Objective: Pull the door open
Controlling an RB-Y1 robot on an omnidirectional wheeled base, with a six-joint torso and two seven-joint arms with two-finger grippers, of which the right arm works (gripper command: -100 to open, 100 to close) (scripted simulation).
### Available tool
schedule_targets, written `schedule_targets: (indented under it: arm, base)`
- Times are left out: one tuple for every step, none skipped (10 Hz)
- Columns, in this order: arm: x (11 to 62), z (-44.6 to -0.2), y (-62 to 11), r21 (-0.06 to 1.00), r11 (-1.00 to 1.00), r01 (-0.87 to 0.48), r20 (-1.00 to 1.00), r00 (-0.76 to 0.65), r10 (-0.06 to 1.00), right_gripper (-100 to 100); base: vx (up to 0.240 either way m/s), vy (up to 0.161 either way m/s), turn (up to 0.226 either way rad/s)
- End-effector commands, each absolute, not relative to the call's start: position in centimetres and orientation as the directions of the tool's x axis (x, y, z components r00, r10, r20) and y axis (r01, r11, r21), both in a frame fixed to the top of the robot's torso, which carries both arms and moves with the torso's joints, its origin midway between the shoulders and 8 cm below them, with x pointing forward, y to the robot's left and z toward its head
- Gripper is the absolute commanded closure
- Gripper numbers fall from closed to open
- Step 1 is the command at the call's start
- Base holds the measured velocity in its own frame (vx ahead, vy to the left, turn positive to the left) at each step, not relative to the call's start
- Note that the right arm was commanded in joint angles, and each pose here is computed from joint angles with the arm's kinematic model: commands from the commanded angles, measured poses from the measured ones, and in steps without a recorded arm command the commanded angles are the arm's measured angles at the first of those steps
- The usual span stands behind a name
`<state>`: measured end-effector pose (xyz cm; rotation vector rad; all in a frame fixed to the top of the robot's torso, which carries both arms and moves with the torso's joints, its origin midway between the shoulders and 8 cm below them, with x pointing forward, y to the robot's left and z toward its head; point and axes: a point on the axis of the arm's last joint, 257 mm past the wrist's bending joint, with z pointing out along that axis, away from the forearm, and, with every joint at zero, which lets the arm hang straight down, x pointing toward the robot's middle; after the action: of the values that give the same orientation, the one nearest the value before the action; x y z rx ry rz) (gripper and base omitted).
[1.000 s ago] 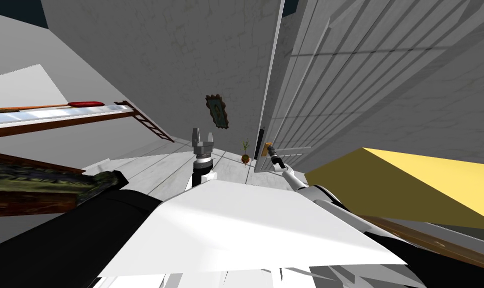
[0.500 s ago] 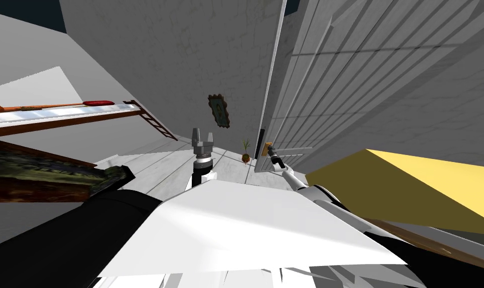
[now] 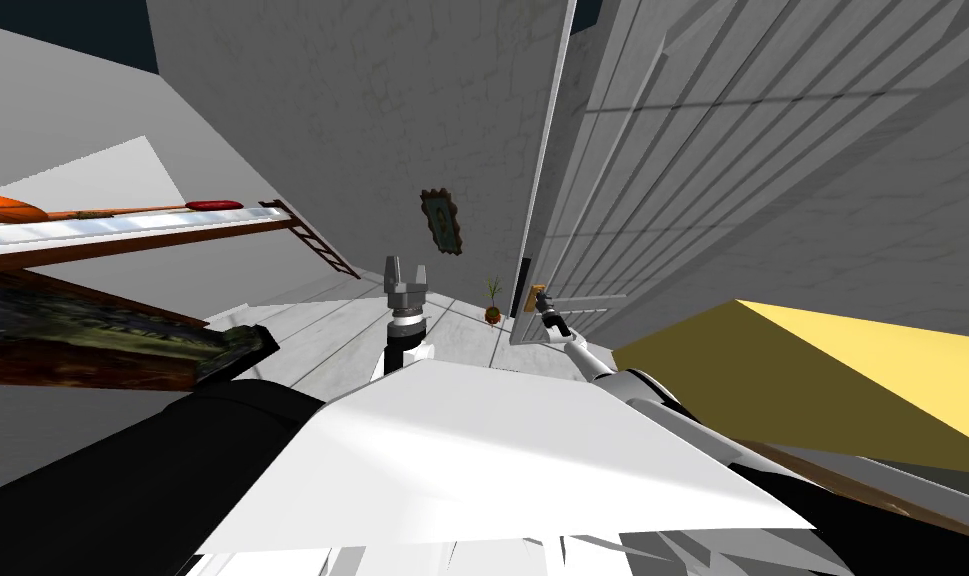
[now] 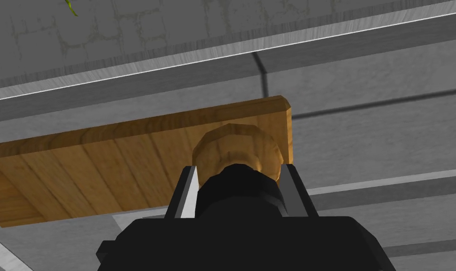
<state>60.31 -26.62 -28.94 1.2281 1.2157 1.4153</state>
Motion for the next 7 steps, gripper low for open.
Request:
schedule_targets:
  arm:
    - [60.44,-28.63,-26.16,0.978,-0.21,-0.014,0.206,-0.13,0.97,100]
    - [60.44,-28.63,-26.16,0.974,-0.228,-0.011,0.224,-0.13,0.966,100]
    - [60.47,-28.64,-26.17,0.962,-0.273,-0.005,0.27,-0.126,0.954,100]
    - [60.47,-28.64,-26.17,0.96,-0.28,-0.005,0.278,-0.126,0.952,100]
    - [60.5,-28.66,-26.19,0.944,-0.33,0.001,0.328,-0.122,0.937,100]
    - [60.5,-28.66,-26.19,0.943,-0.332,0.002,0.33,-0.122,0.936,100]
    - [60.53,-28.68,-26.21,0.925,-0.379,0.007,0.377,-0.118,0.919,100]
  base:
    - [-0.058,-0.052,0.09]
    - [-0.045,-0.04,0.051]
    - [-0.042,-0.035,0.057]
    - [-0.03,-0.027,0.03]
    - [-0.035,-0.03,0.048]
    - [-0.028,-0.025,0.031]
    - [-0.037,-0.028,0.055]
